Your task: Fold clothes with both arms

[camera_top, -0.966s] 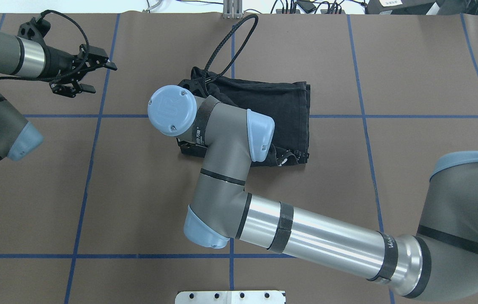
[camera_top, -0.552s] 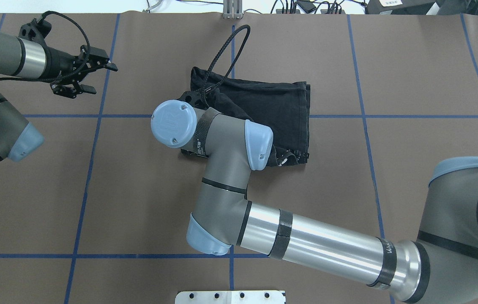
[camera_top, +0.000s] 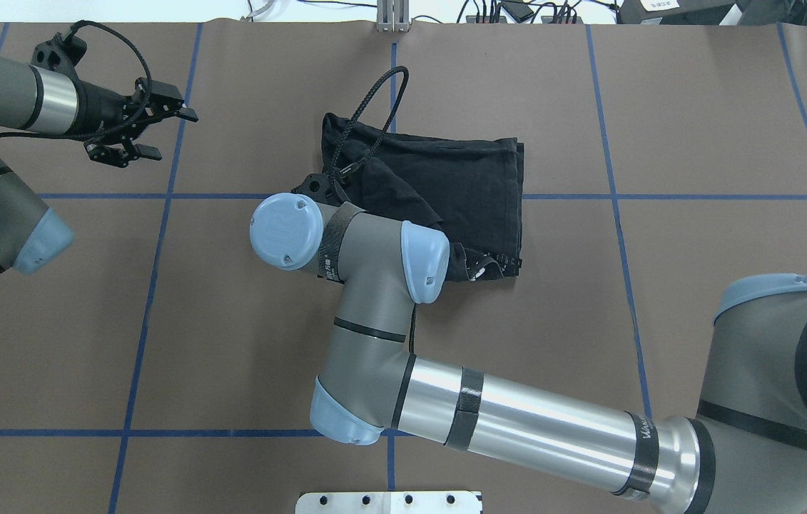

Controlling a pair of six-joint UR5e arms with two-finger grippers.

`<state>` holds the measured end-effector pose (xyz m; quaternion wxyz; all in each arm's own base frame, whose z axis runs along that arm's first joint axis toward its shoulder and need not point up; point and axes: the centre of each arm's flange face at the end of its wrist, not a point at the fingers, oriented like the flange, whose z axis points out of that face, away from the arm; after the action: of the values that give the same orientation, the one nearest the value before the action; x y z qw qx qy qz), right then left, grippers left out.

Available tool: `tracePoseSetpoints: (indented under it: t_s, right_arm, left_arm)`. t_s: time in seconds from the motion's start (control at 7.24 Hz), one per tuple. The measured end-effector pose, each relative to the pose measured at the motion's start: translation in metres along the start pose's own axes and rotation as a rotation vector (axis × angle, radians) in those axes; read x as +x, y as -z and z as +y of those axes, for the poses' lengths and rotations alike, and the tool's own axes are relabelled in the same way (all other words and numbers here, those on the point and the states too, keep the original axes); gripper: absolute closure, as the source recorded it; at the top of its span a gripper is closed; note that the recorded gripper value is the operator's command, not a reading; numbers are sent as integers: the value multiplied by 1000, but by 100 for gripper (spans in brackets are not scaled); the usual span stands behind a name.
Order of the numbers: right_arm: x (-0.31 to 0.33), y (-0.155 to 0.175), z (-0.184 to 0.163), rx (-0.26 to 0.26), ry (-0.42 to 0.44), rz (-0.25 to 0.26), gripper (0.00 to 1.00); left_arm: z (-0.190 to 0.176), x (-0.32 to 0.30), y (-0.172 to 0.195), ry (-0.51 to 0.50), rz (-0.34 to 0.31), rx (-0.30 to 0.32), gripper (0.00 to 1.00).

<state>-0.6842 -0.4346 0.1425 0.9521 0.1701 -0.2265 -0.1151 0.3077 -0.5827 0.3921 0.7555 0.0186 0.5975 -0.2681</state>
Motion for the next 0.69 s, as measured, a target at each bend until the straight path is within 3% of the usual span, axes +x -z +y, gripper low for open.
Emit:
tracePoseSetpoints:
  t_s: [0.69]
  right_arm:
    - [-8,-10,2,-2,0,-2,50]
  left_arm:
    - [-1,-2,-2,3,-5,5,0]
